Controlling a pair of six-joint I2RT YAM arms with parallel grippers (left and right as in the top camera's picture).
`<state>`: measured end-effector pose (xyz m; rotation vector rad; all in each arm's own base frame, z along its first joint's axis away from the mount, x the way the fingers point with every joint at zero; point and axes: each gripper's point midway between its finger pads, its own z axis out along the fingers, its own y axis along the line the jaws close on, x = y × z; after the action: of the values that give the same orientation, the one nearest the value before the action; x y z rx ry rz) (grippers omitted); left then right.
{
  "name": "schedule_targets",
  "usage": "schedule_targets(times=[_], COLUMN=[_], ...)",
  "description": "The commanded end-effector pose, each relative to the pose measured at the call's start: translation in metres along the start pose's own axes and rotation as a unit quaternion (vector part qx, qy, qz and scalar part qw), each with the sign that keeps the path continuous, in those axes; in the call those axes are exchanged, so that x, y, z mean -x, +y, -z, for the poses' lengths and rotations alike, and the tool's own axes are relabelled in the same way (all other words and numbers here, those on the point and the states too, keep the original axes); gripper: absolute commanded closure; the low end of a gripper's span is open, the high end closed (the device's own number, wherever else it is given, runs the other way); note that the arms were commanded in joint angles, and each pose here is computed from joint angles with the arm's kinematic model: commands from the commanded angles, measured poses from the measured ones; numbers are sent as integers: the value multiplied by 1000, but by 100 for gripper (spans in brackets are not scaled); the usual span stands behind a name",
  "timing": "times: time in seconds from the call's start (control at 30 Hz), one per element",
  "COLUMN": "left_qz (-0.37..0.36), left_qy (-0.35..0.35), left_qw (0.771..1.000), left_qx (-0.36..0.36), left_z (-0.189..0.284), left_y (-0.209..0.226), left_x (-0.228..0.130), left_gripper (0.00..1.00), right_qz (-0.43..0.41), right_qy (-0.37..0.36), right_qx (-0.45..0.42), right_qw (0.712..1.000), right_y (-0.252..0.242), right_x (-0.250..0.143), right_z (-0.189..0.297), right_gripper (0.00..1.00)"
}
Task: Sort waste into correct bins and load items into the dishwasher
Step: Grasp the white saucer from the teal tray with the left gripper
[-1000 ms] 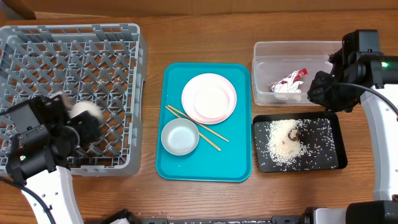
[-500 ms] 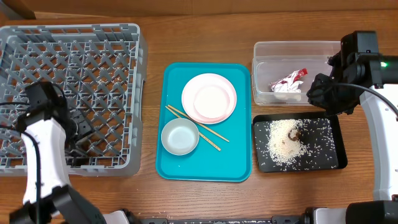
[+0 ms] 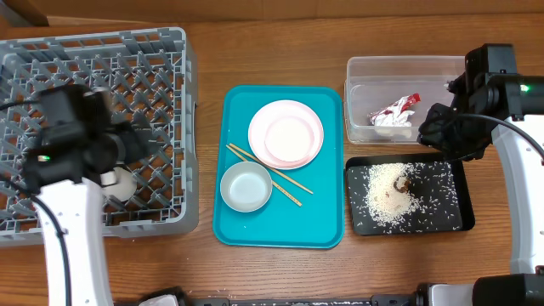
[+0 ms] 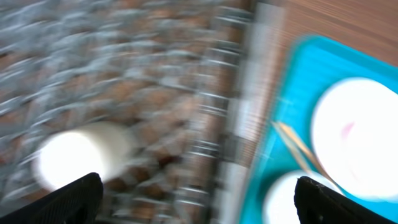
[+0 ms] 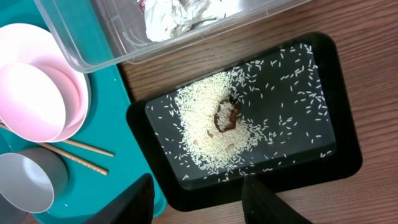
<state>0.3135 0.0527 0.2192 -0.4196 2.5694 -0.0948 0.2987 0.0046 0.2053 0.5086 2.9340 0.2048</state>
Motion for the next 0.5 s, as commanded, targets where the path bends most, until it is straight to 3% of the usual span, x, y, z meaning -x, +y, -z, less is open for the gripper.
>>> schedule_targets(times=[0.0, 0.17, 0.47], left_qz=[-104, -231, -314], left_qy=[24, 108, 247], left_qw=[990, 957, 910], left_qx=[-90, -137, -111], left_z=[3, -17, -75], left_y=[-85, -162, -201], left_x=[-25, -95, -181], left_gripper=[0, 0, 0], right_qz=[3, 2, 2], right_qy=[-18, -13, -7], right_qx=[2, 1, -1], right_qw=[1000, 1000, 1000], right_y=[2, 1, 0], right_x=[4, 2, -1], right_z=[9, 9, 9], right_gripper=[52, 52, 52])
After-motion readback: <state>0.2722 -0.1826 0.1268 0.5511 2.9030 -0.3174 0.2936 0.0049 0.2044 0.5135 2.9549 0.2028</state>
